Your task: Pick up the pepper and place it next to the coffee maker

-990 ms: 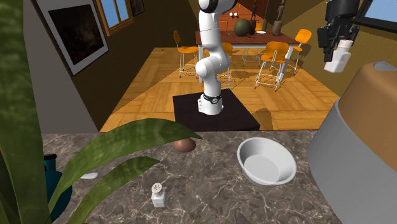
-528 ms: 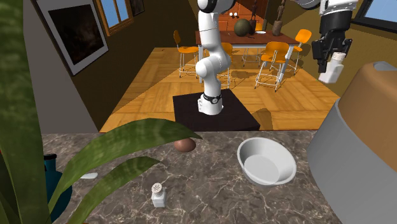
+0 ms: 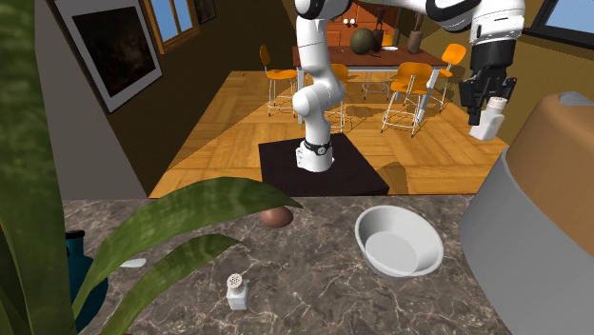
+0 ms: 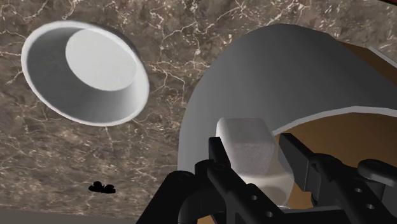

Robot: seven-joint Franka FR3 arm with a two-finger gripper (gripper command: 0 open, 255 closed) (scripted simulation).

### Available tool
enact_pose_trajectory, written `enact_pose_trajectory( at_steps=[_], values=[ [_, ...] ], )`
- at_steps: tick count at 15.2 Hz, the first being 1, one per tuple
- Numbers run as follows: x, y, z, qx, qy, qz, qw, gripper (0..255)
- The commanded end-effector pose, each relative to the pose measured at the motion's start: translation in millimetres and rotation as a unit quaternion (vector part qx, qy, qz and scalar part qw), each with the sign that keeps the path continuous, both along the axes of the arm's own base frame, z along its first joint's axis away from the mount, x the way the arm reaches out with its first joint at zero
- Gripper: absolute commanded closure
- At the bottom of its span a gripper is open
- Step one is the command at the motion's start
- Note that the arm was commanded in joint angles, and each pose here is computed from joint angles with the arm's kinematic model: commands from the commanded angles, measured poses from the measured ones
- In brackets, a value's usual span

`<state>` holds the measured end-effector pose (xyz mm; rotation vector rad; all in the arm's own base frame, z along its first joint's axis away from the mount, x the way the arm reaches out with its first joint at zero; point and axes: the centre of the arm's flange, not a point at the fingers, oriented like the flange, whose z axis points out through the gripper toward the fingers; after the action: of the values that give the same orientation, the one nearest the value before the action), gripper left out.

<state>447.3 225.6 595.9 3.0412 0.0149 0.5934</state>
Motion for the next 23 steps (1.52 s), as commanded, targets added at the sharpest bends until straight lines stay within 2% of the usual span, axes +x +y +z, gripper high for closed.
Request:
enact_pose_trajectory(
  at_steps=[1,23],
  values=[
    [0,0,-11,0.0,0.0,0.0,1.0,255],
    [0,0,-127,0.0,0.0,0.0,1.0,255]
  ],
)
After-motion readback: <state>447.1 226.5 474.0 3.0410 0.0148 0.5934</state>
